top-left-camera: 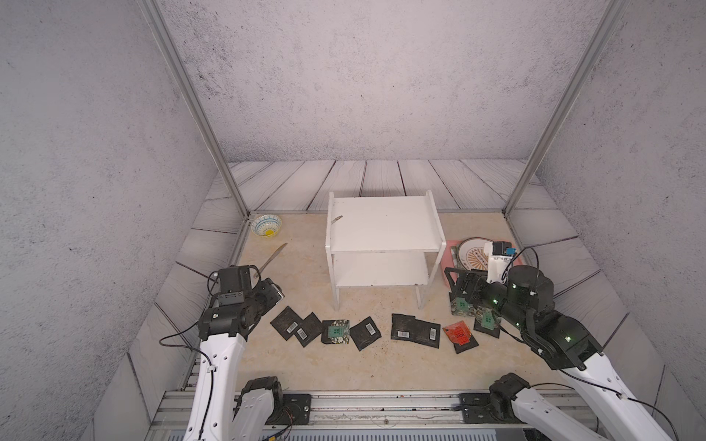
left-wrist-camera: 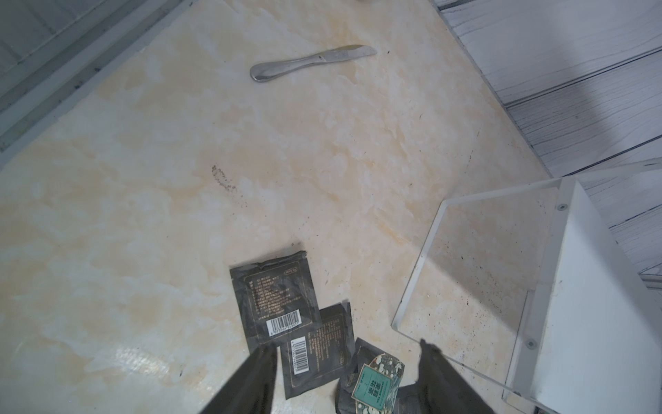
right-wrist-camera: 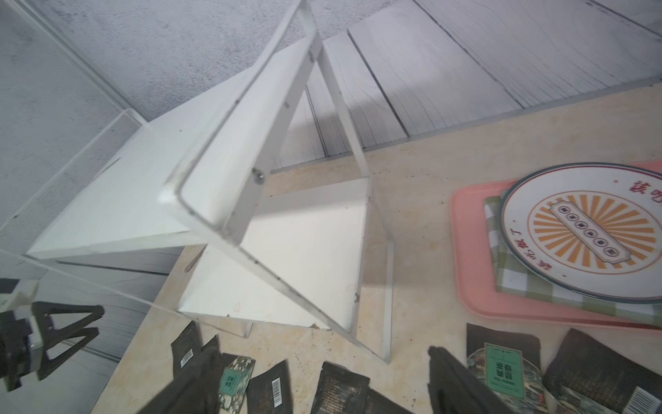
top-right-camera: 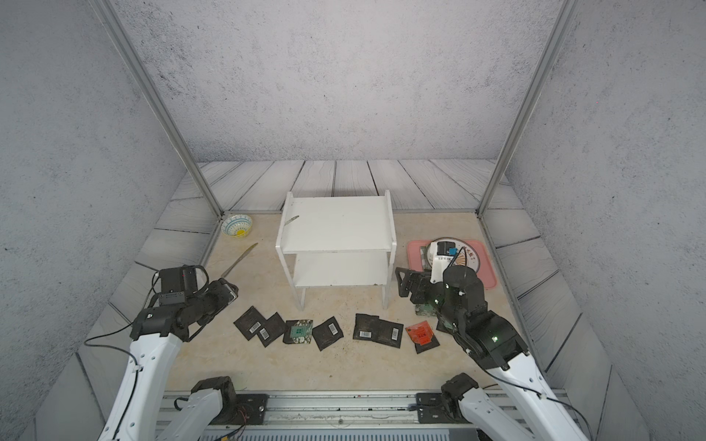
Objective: Remove the tea bags from the shelf
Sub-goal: Reset both arms
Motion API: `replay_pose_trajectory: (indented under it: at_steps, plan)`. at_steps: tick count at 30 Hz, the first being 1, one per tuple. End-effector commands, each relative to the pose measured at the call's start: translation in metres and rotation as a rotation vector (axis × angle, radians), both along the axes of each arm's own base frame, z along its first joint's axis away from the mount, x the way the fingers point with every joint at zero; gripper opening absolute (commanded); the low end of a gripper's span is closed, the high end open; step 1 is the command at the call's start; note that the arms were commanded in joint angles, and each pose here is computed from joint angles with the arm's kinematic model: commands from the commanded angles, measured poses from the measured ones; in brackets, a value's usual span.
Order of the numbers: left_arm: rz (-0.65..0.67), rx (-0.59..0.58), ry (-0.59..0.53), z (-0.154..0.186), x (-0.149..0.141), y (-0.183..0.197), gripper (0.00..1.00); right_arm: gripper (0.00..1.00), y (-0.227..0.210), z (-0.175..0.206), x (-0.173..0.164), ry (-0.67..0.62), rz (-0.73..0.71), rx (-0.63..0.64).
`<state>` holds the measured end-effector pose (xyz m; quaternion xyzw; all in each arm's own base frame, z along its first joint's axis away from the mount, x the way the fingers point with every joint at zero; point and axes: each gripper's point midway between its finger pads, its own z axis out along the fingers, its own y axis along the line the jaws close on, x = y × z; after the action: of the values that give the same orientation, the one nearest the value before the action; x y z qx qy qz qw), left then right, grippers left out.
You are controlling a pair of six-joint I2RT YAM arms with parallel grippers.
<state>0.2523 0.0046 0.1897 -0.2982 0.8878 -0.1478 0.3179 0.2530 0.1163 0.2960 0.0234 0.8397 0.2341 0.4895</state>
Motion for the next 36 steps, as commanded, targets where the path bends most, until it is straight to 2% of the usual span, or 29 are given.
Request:
replay_pose_trajectory:
  at_steps: [1,2,3,4,6,9,13,15,18,20,24,30,32,36]
  plan:
    - [-0.073,0.024,-0.01,0.008,0.01,-0.004,0.68,0.92,-0.027,-0.005,0.02,0.022,-0.106,-0.025]
    - [-0.07,0.035,-0.002,0.009,0.014,-0.002,0.7,0.92,-0.038,-0.01,0.029,0.037,-0.153,-0.024]
    - [-0.067,0.045,0.005,0.008,0.017,0.0,0.8,0.92,-0.048,-0.017,0.036,0.052,-0.197,-0.036]
    - [-0.067,0.058,0.007,0.009,0.022,0.002,0.99,0.94,-0.064,-0.027,0.043,0.078,-0.273,-0.06]
    - [-0.068,0.081,0.006,0.01,0.032,0.005,0.98,0.99,-0.087,-0.041,0.055,0.1,-0.377,-0.139]
    - [-0.059,0.137,0.001,0.012,0.048,0.015,0.98,0.99,-0.121,-0.062,0.066,0.112,-0.534,-0.299]
    - [-0.031,0.297,-0.04,0.011,0.068,0.037,0.98,0.99,-0.167,-0.082,0.068,0.115,-0.779,-0.488]
    - [-0.029,0.359,-0.094,0.005,0.08,0.042,0.99,0.99,-0.179,-0.095,0.069,0.106,-0.844,-0.558]
    - [-0.057,0.489,-0.223,0.004,0.096,0.044,0.99,0.99,-0.182,-0.124,0.077,0.086,-0.847,-0.606]
    - [-0.061,0.59,-0.258,-0.001,0.105,0.047,0.99,0.99,-0.178,-0.14,0.086,0.08,-0.814,-0.614]
    - [-0.094,0.692,-0.18,-0.024,0.115,0.054,0.98,0.99,-0.17,-0.174,0.101,0.103,-0.743,-0.66]
    - [-0.142,0.752,-0.269,-0.052,0.142,0.037,0.99,0.99,-0.15,-0.177,0.13,-0.005,-0.62,-0.653]
    - [-0.153,0.779,-0.307,-0.057,0.149,0.03,0.98,0.98,-0.151,-0.178,0.133,-0.01,-0.617,-0.672]
    - [-0.171,0.777,-0.38,-0.075,0.155,0.022,0.98,0.98,-0.149,-0.182,0.137,-0.121,-0.607,-0.629]
